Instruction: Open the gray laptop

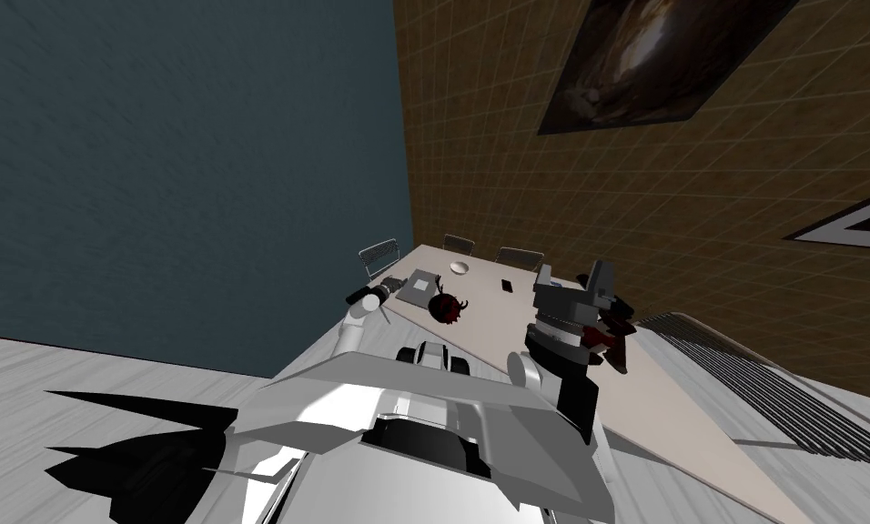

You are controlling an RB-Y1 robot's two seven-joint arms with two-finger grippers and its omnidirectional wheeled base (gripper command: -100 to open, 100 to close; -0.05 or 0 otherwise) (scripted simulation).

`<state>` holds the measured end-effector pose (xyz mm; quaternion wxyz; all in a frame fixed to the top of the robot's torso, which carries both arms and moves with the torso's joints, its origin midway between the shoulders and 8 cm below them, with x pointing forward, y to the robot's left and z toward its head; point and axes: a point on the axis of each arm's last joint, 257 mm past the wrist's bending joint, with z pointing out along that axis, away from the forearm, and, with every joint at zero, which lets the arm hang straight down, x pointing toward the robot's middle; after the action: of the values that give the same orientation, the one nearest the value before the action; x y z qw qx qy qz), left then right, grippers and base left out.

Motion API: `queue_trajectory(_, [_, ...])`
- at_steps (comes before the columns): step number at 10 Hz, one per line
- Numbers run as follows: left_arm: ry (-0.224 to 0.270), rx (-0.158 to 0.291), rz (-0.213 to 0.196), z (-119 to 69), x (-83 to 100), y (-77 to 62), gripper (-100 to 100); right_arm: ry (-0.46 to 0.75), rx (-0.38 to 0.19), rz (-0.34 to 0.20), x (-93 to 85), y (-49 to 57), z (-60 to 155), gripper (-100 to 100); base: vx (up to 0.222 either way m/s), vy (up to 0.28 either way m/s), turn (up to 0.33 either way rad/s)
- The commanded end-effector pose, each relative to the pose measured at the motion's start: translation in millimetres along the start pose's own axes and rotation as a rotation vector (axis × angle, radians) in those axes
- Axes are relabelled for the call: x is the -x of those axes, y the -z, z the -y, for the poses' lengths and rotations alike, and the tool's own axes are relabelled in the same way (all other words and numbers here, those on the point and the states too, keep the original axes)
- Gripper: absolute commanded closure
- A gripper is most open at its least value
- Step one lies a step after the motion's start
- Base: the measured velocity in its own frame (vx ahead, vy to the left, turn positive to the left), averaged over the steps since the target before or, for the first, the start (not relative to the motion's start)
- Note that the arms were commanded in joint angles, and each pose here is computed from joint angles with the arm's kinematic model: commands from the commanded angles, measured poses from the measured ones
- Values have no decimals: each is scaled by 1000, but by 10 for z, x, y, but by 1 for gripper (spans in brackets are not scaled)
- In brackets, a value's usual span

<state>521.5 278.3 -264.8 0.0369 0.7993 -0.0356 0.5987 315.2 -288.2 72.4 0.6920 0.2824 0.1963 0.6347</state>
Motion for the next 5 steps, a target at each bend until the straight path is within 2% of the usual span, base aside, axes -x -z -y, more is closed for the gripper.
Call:
queue_trajectory(1, [0,0,0,0,0,0,0,0,0,0,0,0,0,0,0,0,0])
queue_trajectory(5, [0,0,0,-1,0,0,0,0,0,0,0,0,0,0,0,0,0])
